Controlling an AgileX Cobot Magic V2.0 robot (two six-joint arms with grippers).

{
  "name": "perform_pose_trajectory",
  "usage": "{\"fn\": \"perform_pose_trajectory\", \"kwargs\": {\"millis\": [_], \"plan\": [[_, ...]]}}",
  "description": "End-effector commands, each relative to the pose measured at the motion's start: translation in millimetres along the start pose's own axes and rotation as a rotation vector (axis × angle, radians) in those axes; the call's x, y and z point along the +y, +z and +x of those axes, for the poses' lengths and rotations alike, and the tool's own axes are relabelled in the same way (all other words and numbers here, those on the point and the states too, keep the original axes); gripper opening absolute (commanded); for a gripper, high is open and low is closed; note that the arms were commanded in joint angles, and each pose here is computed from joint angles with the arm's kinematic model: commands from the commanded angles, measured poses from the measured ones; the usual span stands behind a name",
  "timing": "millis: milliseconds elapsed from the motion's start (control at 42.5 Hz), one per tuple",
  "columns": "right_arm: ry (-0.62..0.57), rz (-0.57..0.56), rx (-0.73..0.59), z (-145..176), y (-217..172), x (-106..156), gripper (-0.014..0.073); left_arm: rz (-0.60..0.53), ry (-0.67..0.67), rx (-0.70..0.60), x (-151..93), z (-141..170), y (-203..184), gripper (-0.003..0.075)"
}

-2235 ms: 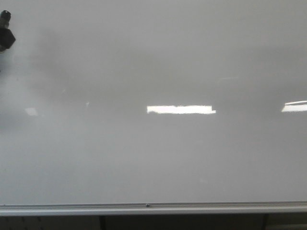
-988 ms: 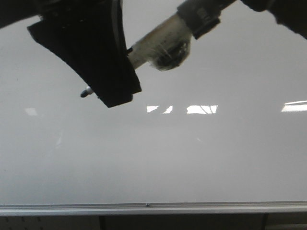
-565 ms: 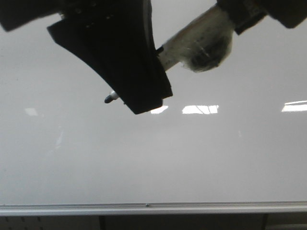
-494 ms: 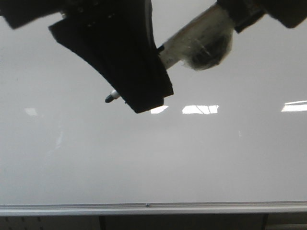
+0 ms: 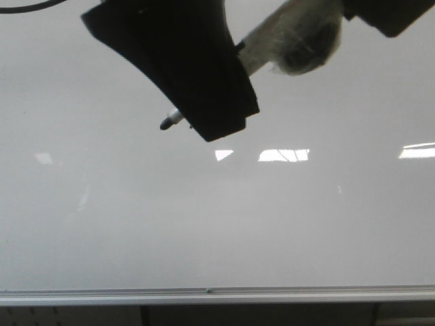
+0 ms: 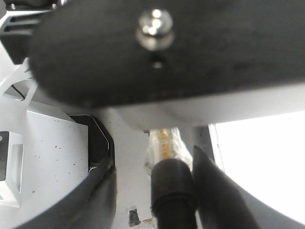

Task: Write number 2 on whiteboard

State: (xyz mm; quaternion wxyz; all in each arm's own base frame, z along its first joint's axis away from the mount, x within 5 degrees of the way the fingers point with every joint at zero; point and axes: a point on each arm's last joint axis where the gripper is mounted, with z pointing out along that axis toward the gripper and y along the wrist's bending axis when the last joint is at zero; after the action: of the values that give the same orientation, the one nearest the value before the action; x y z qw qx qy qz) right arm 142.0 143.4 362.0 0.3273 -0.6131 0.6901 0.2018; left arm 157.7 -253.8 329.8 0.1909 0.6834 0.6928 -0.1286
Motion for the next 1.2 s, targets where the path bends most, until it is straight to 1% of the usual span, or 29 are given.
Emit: {"fn": "perform_pose_trajectory", "kwargs": {"millis": [0,94,141,212,306,541,588,635,729,753,824,847,894,988,1129,1176], "plan": [[-0.006,0.032,-0.072,-10.9,-6.1,-1.9,0.0379,-0.033,-0.007,-0.102,-3.7,-9.2,-22.9,-0.002],[-0.005,0.033,-0.072,-10.9,-5.6,-2.4,0.0377,-0.029,-0.007,-0.097,-4.1,-8.7,-22.8,-0.002],[-0.005,0.034,-0.073,-11.0,-5.6,-2.5,0.0362,-0.024,-0.007,-0.089,-4.6,-8.1,-22.8,-0.002],[-0.005,0.036,-0.074,-11.1,-5.6,-2.7,0.0307,-0.015,-0.006,-0.078,-5.4,-7.0,-22.7,-0.002],[-0.005,0.037,-0.075,-11.2,-5.6,-2.8,0.0206,-0.015,-0.006,-0.078,-5.4,-7.0,-22.7,-0.002],[-0.004,0.036,-0.074,-11.1,-5.3,-3.0,0.0032,-0.015,-0.008,-0.078,-5.4,-7.0,-22.7,-0.0012],[-0.004,0.036,-0.074,-11.1,-5.3,-3.0,0.001,-0.011,-0.008,-0.072,-5.8,-6.5,-22.6,0.0022],[-0.004,0.036,-0.074,-11.1,-5.3,-3.0,-0.0006,-0.009,-0.008,-0.071,-5.9,-6.4,-22.6,0.0084],[-0.003,0.036,-0.074,-11.1,-5.3,-3.0,-0.0019,-0.011,-0.008,-0.072,-5.8,-6.5,-22.6,0.0271],[-0.003,0.036,-0.074,-11.1,-5.3,-3.0,-0.0019,-0.017,-0.007,-0.074,-5.2,-6.7,-22.6,0.0328],[-0.005,0.04,-0.069,-10.7,-5.2,-3.3,-0.0019,-0.043,-0.023,-0.074,-2.8,-4.5,-26.6,0.0435],[-0.007,0.043,-0.065,-10.6,-5.5,-3.6,-0.0019,-0.057,-0.031,-0.074,-1.5,-2.9,-29.4,0.0456],[0.003,0.063,-0.047,-9.8,-7.0,-5.6,-0.0019,-0.081,-0.059,-0.066,1.7,1.7,-35.0,0.0482],[0.045,0.137,0.021,-5.1,-14.6,-14.2,-0.0019,-0.124,-0.139,-0.079,9.8,14.9,-51.3,0.0482],[0.163,0.268,0.141,5.2,-32.2,-29.7,-0.0019,-0.197,-0.255,-0.145,14.5,39.9,-78.9,0.0482],[0.226,0.317,0.177,10.5,-38.1,-35.3,-0.0019,-0.218,-0.309,-0.174,12.9,49.8,-88.5,0.0482]]}}
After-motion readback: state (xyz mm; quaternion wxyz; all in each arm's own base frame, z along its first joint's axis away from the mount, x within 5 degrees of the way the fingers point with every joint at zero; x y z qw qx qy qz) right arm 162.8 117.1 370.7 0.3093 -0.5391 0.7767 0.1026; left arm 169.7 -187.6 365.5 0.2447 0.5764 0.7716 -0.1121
